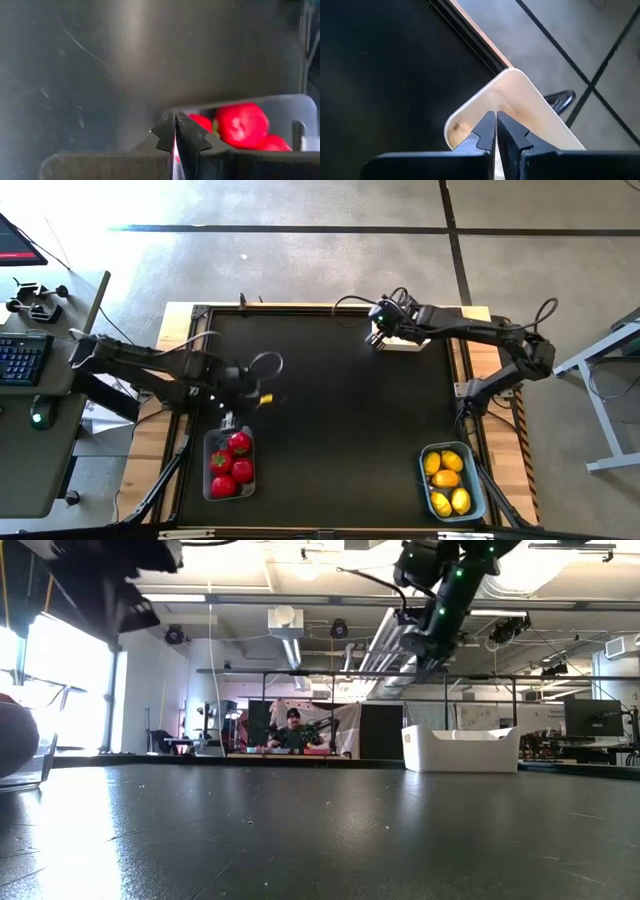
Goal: Sort produce into baskets
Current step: Adjust the transparent bin
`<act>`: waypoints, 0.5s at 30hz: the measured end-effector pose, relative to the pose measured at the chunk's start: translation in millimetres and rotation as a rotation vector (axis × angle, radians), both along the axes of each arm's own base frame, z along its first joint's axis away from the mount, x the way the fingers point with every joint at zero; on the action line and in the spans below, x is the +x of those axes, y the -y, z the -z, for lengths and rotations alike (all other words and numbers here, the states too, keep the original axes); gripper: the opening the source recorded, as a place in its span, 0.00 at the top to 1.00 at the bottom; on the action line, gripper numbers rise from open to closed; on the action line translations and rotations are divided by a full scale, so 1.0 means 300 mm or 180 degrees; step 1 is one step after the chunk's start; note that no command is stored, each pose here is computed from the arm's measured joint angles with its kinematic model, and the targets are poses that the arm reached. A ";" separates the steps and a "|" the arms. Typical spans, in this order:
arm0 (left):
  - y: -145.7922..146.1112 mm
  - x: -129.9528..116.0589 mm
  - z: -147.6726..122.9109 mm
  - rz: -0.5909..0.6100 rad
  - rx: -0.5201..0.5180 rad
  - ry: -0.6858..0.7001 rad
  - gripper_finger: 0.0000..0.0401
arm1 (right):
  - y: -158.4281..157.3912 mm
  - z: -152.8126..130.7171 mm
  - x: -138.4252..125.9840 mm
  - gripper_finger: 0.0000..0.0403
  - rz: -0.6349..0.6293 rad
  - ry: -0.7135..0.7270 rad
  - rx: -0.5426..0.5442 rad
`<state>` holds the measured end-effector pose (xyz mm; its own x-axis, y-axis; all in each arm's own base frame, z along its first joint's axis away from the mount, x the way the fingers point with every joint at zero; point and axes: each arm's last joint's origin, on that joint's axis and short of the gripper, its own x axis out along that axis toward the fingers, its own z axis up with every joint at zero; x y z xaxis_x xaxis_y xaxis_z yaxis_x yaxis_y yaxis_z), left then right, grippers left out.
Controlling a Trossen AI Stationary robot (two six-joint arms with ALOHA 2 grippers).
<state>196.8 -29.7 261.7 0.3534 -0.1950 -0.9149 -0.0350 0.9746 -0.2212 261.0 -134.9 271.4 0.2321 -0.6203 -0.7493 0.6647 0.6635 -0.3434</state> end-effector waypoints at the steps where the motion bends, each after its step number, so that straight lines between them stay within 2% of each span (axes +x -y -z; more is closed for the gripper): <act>1: 0.018 0.003 -0.003 0.0033 -0.0009 -0.0068 1.00 | -0.002 -0.002 0.004 0.99 -0.0035 0.0010 -0.0021; 7: 0.103 0.023 0.047 0.0114 -0.0031 -0.0419 1.00 | -0.005 -0.004 0.010 1.00 -0.0086 0.0022 -0.0052; 15: 0.130 0.048 0.124 0.0106 0.0255 -0.0713 1.00 | -0.005 -0.004 0.010 1.00 -0.0147 -0.0029 -0.0070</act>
<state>211.2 -68.8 224.6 0.1345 -0.1267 -0.9828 -0.0421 0.9902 -0.1334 264.0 -133.5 272.6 0.2541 -0.6254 -0.7377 0.6303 0.6856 -0.3641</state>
